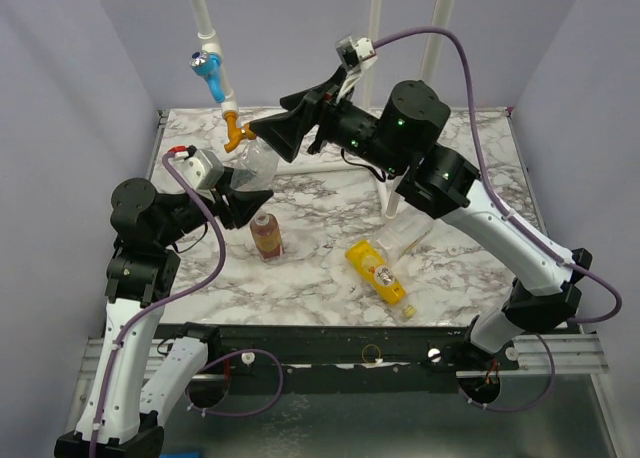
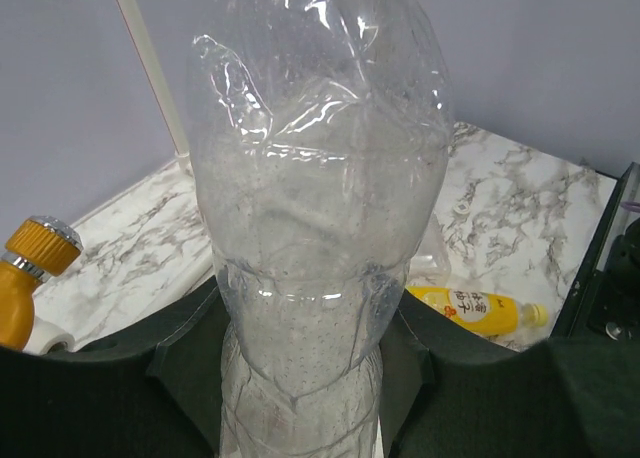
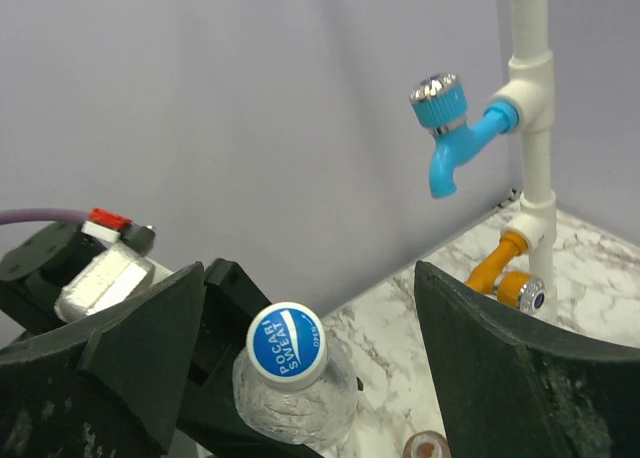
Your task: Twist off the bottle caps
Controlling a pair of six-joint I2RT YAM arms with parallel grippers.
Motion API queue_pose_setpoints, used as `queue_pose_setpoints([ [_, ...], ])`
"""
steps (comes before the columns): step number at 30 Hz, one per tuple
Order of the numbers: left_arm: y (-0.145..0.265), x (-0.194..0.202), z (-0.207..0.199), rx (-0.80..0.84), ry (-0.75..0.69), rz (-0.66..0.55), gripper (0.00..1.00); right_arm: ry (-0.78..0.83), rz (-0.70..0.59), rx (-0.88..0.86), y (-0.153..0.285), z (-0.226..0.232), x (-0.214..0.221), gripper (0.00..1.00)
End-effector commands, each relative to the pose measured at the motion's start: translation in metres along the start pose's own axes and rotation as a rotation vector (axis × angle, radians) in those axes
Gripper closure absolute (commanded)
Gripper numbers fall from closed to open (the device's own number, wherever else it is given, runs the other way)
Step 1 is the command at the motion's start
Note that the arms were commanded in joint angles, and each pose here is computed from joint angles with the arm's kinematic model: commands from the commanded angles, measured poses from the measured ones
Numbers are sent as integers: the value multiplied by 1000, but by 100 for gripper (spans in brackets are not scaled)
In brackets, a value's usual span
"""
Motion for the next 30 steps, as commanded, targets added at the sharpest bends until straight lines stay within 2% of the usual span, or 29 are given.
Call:
queue_pose_setpoints([
  [1,3,-2,6,-45,-60,-24,100,-53,70,26,-6,-1,22,15],
  [8,3,2,7,-48,-61,-18,100,-87,67,-36,-6,7,27,29],
  [14,1,3,6,-32,-50,-11,100,-92,61,-41,-5,7,30,54],
  [16,1,3,5,-25,-47,-11,100,-85,57,-40,-3,7,28,59],
  [24,4,6,-15,103,15,22,100,73,-65,-122,18,13,-12,66],
  [30,6,5,-34,246,109,85,100,212,-159,-379,49,39,-34,67],
])
Point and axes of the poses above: each gripper's point midway between its finger pads, its own y axis back along the fingers, its own z axis along the line the jaws close on, x = y × z, the point moved 6 cm from there along y, back along the fingers, and after that the axes turned 14 degrees about y, right-handed, at the moved point
